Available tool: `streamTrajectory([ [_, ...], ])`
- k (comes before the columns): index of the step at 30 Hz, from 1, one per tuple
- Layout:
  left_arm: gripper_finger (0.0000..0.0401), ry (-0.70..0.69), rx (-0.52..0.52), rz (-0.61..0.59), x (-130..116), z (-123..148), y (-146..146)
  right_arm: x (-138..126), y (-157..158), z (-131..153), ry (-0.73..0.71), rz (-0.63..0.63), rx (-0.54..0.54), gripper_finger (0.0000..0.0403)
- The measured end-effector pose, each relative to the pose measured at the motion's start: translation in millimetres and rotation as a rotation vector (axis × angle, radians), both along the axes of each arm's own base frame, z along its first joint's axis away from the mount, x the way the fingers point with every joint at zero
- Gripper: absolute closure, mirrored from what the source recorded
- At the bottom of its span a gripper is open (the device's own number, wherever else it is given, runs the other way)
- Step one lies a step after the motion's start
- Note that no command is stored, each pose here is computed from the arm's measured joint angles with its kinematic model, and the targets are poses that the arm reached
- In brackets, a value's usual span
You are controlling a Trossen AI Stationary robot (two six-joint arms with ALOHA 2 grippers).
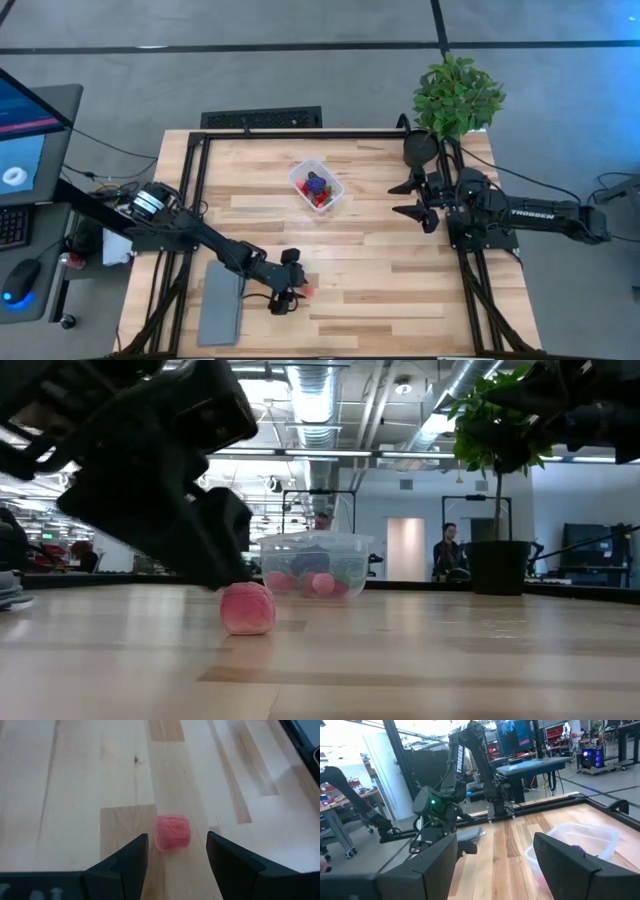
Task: Pick and placing Produce into tupperware
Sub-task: Put the peach into the transparent container
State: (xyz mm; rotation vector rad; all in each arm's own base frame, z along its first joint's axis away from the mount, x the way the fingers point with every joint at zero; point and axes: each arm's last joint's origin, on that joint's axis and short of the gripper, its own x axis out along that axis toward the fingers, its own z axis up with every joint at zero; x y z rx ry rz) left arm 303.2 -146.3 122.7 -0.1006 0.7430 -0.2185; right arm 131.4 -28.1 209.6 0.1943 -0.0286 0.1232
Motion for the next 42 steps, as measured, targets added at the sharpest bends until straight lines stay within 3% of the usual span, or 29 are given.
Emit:
streamTrajectory([
  [10,0.0211,0.011,-0.034,-0.031,27,-14,-11,0,-2,-1,0.013,-0.012,0.004,0.0117],
  [26,0.0212,0.025,-0.052,-0.014,30,-20,-11,0,-2,-3,0.032,-0.011,0.018,0.0117],
  [37,0.0279,0.033,-0.050,-0.016,30,-21,-10,0,-1,-3,0.032,-0.008,0.028,0.0117],
  [42,0.0286,0.034,-0.050,-0.016,30,-21,-10,0,-1,-3,0.033,-0.008,0.035,0.0117],
])
